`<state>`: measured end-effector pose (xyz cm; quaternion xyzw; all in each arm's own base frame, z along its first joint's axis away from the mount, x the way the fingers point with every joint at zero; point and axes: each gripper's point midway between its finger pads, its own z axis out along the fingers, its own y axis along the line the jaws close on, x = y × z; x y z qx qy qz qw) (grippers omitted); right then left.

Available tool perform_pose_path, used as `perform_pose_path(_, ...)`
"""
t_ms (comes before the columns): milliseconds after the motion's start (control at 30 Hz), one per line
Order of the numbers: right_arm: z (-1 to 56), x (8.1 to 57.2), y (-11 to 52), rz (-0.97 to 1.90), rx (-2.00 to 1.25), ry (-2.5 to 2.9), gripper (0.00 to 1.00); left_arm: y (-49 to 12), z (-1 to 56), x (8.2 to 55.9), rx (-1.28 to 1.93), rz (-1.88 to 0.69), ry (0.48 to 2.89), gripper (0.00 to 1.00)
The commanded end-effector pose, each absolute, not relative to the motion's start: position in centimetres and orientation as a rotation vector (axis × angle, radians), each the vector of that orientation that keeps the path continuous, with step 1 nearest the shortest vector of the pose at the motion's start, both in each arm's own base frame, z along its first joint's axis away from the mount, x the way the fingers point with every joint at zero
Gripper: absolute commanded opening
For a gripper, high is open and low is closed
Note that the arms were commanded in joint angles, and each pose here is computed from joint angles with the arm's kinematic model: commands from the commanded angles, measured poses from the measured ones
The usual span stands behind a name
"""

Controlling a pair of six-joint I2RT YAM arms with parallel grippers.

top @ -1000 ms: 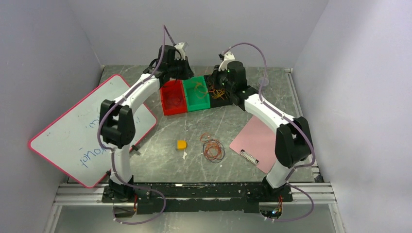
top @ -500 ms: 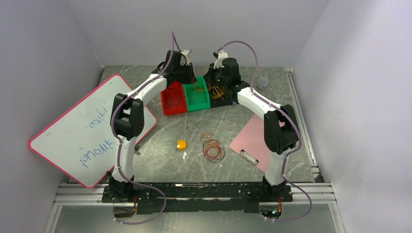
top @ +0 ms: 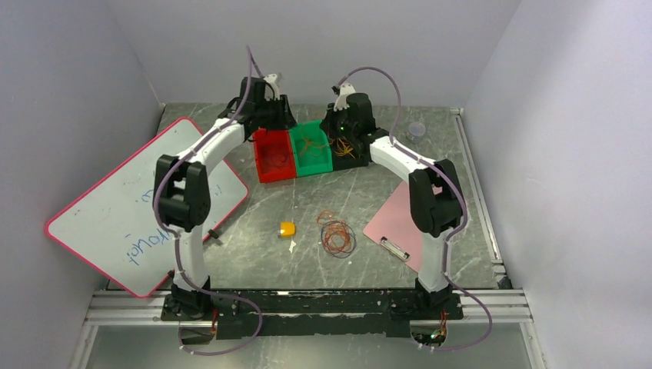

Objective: Untangle the cables

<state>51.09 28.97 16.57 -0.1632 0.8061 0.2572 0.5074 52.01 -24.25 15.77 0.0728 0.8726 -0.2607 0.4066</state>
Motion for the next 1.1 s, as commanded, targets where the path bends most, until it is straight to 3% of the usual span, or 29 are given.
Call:
perform_pose_path(0,15.8,52.2,29.3,0.619,-0.408,1.950,0.00,-22.2,22.0,51.7,0.144,-0.632,2.052,0.45)
perform_pose_path(467,12.3,53.8,31.4,0.584,-0.437,1.995,0.00,-15.9,24.1,45.8,0.095,-0.523,2.010,0.45)
perform_pose_path(600,11.9,53.8,32.0,0.585,-0.455,2.002,0.08,-15.0,23.1,44.7,0.104,-0.475,2.020,0.45)
perform_pose_path(800,12.4,53.7,32.8,0.589,-0.476,1.989,0.33,-14.6,22.4,44.0,0.109,-0.464,2.024,0.44)
perform_pose_path(1067,14.9,53.7,32.7,0.573,-0.495,1.943,0.45,-14.8,21.9,43.9,0.114,-0.474,2.030,0.43)
